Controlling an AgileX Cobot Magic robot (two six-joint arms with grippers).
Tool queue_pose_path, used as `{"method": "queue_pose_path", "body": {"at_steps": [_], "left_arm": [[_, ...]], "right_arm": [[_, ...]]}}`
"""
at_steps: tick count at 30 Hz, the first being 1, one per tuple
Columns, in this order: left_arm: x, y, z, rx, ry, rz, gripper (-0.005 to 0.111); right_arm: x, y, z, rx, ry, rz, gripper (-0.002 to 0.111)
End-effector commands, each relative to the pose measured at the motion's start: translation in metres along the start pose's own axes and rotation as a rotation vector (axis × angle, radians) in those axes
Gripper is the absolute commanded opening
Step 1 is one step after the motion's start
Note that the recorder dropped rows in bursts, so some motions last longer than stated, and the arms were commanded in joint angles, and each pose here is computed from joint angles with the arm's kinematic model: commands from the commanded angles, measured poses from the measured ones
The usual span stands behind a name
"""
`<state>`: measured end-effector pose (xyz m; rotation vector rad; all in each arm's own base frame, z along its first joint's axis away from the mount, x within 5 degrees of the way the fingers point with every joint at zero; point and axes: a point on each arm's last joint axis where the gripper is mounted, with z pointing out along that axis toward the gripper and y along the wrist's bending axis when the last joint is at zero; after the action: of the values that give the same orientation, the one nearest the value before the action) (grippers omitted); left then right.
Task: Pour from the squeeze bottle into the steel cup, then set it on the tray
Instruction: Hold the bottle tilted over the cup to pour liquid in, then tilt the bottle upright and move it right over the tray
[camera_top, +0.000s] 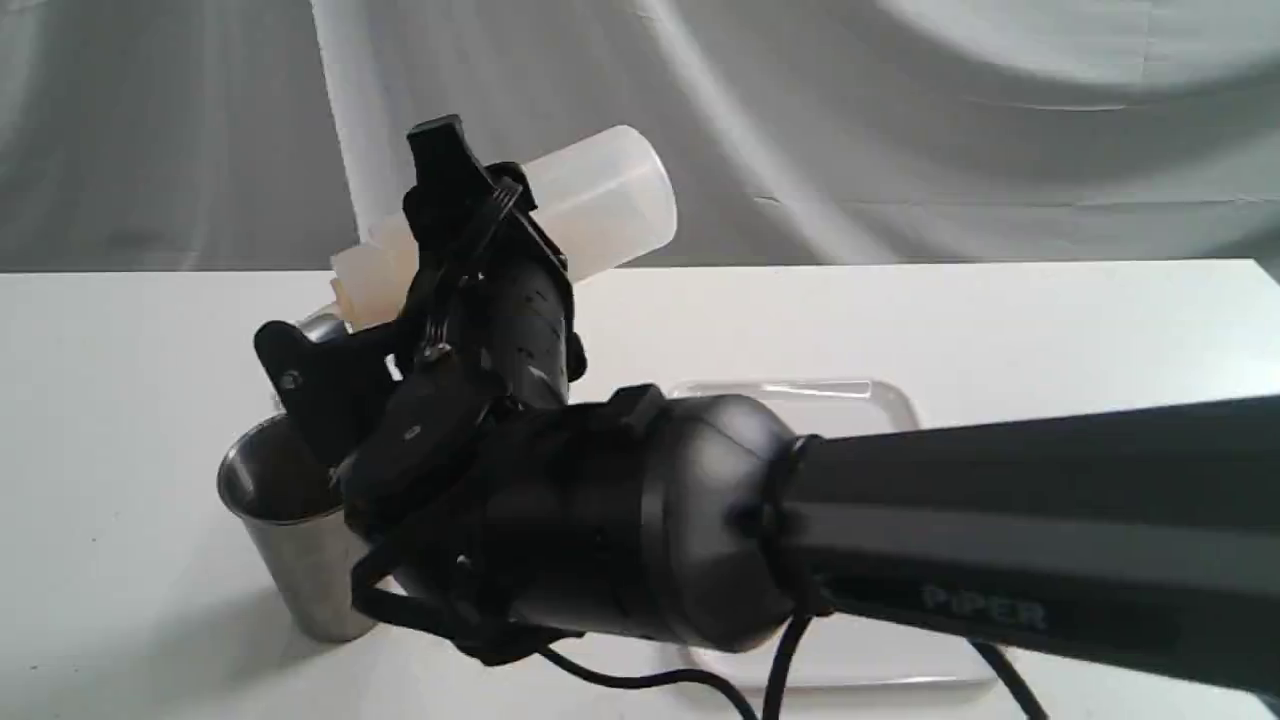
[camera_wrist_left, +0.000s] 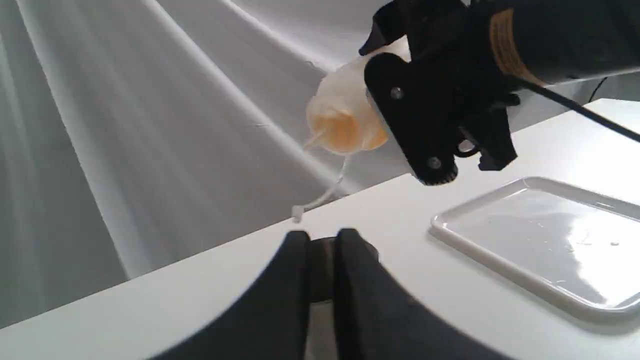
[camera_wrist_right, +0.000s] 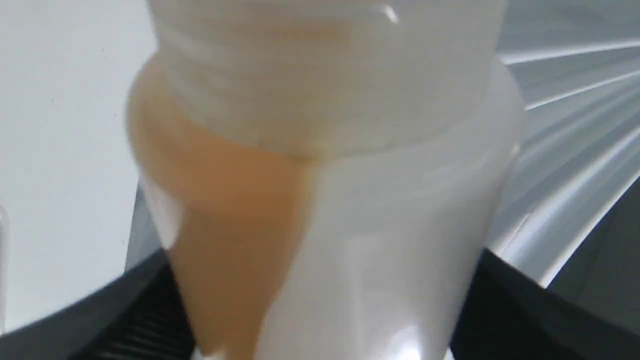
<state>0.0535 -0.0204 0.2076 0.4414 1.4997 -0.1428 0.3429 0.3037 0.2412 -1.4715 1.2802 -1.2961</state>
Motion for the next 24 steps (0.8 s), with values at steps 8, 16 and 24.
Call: {"method": "queue_pose_path", "body": {"at_steps": [8,16,24], "left_arm": [[0.001,0.0,0.0,0.0,0.002,-0.005,0.008],[0.001,0.0,0.0,0.0,0.002,-0.005,0.008],[0.001,0.0,0.0,0.0,0.002,-0.005,0.008]], "right_arm": [[0.007,-0.018,-0.006,0.061,-0.001,0.402,0.032],[0.007,-0.014,-0.006,0.04,-0.004,0.851,0.032],[0.009,0.011,-0.01,-0.09,-0.012,1.237,0.032]]}}
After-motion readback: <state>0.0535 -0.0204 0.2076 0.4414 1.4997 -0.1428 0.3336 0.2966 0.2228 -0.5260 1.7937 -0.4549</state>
